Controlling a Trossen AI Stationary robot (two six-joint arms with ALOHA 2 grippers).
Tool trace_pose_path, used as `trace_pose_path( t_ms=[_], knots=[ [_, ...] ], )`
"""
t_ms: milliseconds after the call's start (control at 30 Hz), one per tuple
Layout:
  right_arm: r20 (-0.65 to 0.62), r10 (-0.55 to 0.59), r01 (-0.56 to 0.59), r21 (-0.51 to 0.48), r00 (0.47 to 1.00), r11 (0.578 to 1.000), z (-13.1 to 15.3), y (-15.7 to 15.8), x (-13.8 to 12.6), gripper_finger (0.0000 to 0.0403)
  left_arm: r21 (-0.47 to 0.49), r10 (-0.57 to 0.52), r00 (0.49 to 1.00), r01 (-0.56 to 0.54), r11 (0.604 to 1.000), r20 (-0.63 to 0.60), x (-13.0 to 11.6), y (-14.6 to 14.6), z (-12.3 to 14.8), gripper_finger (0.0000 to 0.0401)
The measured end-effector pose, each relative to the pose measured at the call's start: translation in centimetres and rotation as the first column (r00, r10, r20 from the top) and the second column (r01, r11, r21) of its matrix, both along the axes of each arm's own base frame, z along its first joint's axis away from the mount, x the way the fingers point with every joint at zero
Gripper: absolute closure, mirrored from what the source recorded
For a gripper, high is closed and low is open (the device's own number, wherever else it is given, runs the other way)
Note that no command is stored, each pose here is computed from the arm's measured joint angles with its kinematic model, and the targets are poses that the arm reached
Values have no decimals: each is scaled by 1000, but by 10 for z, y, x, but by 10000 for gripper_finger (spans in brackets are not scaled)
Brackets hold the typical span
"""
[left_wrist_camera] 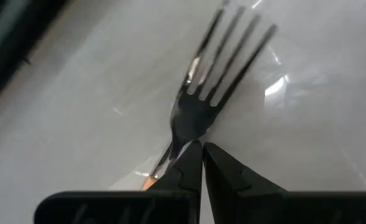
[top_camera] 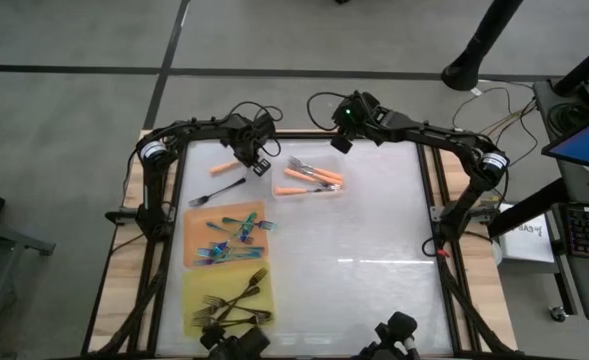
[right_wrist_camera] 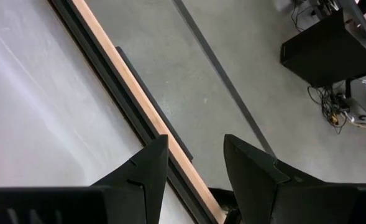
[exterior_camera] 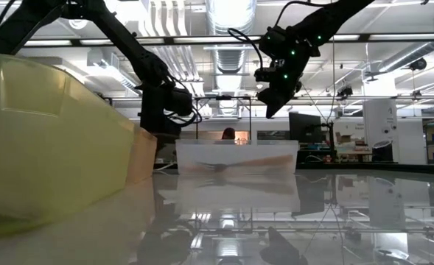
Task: Sort silverware by color (type)
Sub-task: Put the orange fork into the transparent bin
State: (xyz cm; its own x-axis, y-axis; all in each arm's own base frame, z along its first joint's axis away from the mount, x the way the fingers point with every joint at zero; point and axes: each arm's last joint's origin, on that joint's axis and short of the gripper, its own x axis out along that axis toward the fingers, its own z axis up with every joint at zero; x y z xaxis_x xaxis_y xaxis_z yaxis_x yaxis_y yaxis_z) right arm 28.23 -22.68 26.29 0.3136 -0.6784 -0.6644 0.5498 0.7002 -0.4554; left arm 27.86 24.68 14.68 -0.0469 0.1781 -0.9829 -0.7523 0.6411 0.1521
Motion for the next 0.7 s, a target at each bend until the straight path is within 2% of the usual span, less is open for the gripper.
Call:
trace_pose_path(
  t_ms=[133, 233, 467, 567, 700],
  knots=[
    [0, 0, 0, 0, 1000, 1000, 0, 0, 0, 255, 11, -8, 1000, 8, 1000, 5, 1, 1, 0, 401],
    [0, 0, 0, 0, 1000, 1000, 0, 0, 0, 255, 11, -57, 998, 57, 998, -6, 1, -2, 4, 401],
    [-1, 1, -1, 0, 1000, 1000, 0, 0, 0, 255, 31, -138, 990, 138, 990, 7, -6, -10, 39, 401],
    [-1, 1, -1, 0, 1000, 1000, 0, 0, 0, 255, 11, -174, 984, 174, 985, -43, -14, -17, 49, 399],
    [0, 0, 0, 0, 1000, 1000, 0, 0, 0, 255, -70, -209, 965, 200, 977, -160, -28, -25, 43, 374]
  ],
)
